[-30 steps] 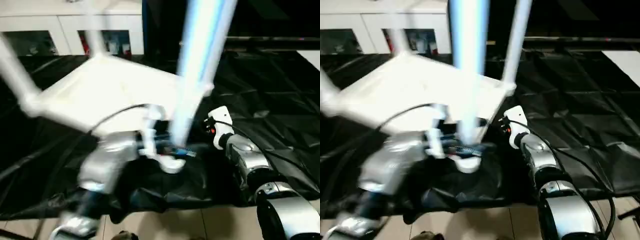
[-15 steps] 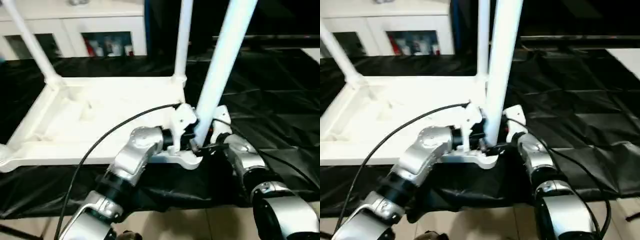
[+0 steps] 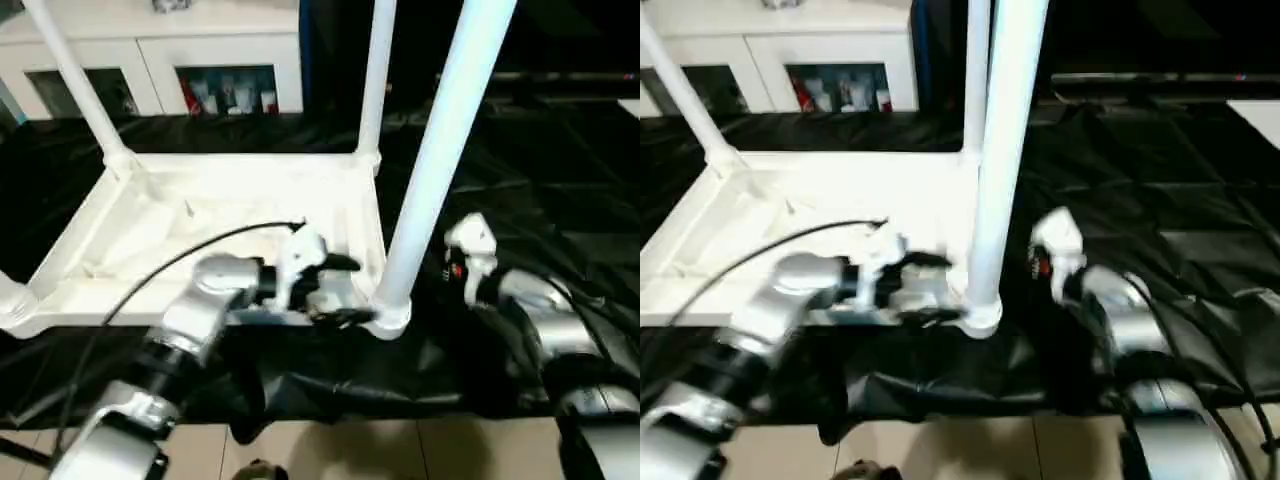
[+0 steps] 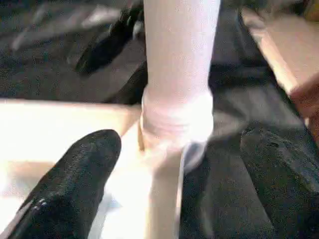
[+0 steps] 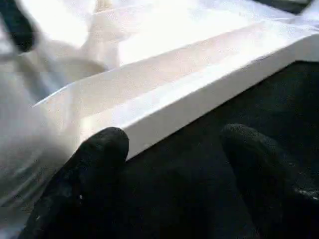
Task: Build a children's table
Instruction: Rotate table base, then rotate leg to tighten
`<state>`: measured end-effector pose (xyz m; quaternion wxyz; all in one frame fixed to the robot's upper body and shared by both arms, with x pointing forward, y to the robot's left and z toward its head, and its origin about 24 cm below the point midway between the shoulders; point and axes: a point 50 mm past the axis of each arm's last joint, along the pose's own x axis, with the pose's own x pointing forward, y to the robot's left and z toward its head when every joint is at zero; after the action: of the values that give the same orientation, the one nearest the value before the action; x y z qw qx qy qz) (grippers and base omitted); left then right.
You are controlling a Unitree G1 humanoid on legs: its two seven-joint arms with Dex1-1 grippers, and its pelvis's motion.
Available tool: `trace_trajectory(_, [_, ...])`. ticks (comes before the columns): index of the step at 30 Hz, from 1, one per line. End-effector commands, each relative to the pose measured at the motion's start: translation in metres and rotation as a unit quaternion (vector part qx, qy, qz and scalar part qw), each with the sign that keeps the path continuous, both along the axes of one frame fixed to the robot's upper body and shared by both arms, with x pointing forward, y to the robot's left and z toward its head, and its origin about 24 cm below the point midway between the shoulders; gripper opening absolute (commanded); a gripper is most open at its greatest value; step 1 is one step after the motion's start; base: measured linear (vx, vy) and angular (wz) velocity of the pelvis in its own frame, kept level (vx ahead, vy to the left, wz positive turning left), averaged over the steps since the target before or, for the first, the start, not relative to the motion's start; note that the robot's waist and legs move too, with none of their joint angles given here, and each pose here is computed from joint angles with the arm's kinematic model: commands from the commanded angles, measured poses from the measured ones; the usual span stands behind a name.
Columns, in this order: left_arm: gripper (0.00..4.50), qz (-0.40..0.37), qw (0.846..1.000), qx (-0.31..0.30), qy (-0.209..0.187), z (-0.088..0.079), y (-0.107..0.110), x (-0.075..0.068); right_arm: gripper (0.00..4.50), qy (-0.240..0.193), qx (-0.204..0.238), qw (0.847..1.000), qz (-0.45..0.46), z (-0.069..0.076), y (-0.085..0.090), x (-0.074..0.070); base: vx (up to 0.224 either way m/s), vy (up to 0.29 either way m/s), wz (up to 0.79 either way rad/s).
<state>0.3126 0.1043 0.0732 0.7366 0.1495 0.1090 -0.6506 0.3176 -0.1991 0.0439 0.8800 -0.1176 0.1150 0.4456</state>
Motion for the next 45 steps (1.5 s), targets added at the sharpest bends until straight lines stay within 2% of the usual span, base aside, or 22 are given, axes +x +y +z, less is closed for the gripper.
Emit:
trace_trajectory(1, [4.00, -0.009, 0.999, 0.032, -0.011, 0.000, 0.004, 0.004, 3.52, -0.008, -0.003, 0.999, 0.037, 0.012, 0.000, -0.004, 0.000, 0.000, 0.00])
trace_trajectory(4, [3.72, -0.016, 0.998, 0.066, -0.009, -0.005, 0.007, 0.007, 3.52, 0.011, -0.015, 0.996, 0.089, 0.020, -0.003, -0.018, 0.000, 0.000, 0.00])
trace_trajectory(6, [3.70, -0.016, 0.998, 0.068, -0.008, -0.006, 0.007, 0.007, 3.52, 0.013, -0.017, 0.995, 0.095, 0.021, -0.004, -0.020, 0.000, 0.000, 0.00])
trace_trajectory(9, [3.34, -0.017, 0.996, 0.081, -0.011, -0.007, 0.007, 0.009, 3.52, 0.023, -0.024, 0.994, 0.108, 0.025, -0.006, -0.026, 0.000, 0.000, 0.00])
trace_trajectory(11, [3.26, -0.017, 0.996, 0.088, -0.011, -0.009, 0.006, 0.010, 3.52, 0.029, -0.028, 0.993, 0.114, 0.027, -0.008, -0.028, 0.000, 0.000, 0.00])
trace_trajectory(13, [3.10, -0.020, 0.995, 0.100, -0.002, -0.012, 0.006, 0.012, 3.52, 0.048, -0.036, 0.991, 0.122, 0.033, -0.011, -0.036, 0.000, 0.000, 0.00])
trace_trajectory(22, [2.41, -0.059, 0.993, 0.098, 0.023, -0.012, 0.013, 0.005, 3.52, 0.075, -0.051, 0.988, 0.123, 0.034, -0.022, -0.049, 0.000, 0.000, 0.00])
trace_trajectory(29, [1.91, -0.061, 0.992, 0.107, 0.034, -0.015, 0.014, 0.004, 3.52, 0.081, -0.052, 0.988, 0.120, 0.035, -0.021, -0.051, 0.000, 0.000, 0.00])
trace_trajectory(45, [0.72, -0.038, 0.989, 0.138, 0.029, -0.020, 0.023, 0.008, 3.52, 0.081, -0.051, 0.988, 0.120, 0.036, -0.018, -0.048, 0.000, 0.000, 0.00])
